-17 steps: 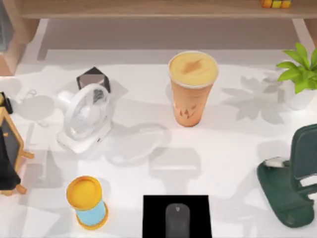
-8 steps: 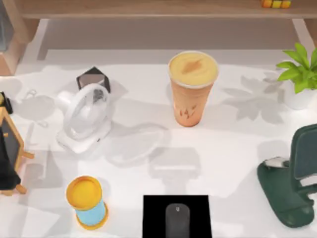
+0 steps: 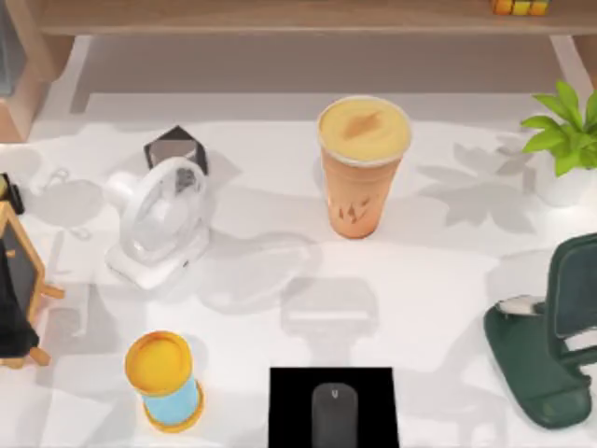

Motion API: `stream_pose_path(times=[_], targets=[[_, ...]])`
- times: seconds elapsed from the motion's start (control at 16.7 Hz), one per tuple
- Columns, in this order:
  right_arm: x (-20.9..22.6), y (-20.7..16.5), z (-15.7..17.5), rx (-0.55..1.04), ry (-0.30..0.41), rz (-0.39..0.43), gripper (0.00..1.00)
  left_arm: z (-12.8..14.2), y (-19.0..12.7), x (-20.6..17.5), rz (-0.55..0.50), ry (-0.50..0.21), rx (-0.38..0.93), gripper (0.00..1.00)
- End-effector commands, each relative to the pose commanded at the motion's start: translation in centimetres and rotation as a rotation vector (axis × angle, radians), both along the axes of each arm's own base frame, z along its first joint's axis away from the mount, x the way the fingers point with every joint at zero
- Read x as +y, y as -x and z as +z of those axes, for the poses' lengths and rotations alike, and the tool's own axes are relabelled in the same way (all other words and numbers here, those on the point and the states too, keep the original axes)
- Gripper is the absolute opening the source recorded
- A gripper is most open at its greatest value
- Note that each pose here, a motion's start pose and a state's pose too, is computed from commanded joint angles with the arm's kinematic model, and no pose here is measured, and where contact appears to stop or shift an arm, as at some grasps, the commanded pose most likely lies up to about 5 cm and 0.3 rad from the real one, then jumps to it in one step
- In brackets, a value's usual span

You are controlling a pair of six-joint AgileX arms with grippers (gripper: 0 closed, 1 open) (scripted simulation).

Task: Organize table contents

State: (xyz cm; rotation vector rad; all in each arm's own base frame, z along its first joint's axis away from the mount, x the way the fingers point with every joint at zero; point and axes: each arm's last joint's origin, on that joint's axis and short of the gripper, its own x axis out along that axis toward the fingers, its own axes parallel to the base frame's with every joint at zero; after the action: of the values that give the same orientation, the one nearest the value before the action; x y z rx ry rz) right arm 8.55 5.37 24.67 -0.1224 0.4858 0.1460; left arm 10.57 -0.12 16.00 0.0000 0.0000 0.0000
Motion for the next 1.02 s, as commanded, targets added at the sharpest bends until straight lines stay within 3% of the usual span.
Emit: stream_pose_path(times=[0.18,0.6,1.02], targets=[[0.6,0.7,-0.6,-0.020,-0.061,0.056,0.00,0.0,0.0,0.0,0.000,0.000,0.000,1.00],[0.5,0.8,-0.2,-0.036,-0.085,0.059,0.00,0.0,0.0,0.0,0.000,0.000,0.000,1.00],[-2.4,2.9,6.0,-0.310,-0.300,0.046,0.00,0.0,0.0,0.0,0.000,0.000,0.000,1.00]])
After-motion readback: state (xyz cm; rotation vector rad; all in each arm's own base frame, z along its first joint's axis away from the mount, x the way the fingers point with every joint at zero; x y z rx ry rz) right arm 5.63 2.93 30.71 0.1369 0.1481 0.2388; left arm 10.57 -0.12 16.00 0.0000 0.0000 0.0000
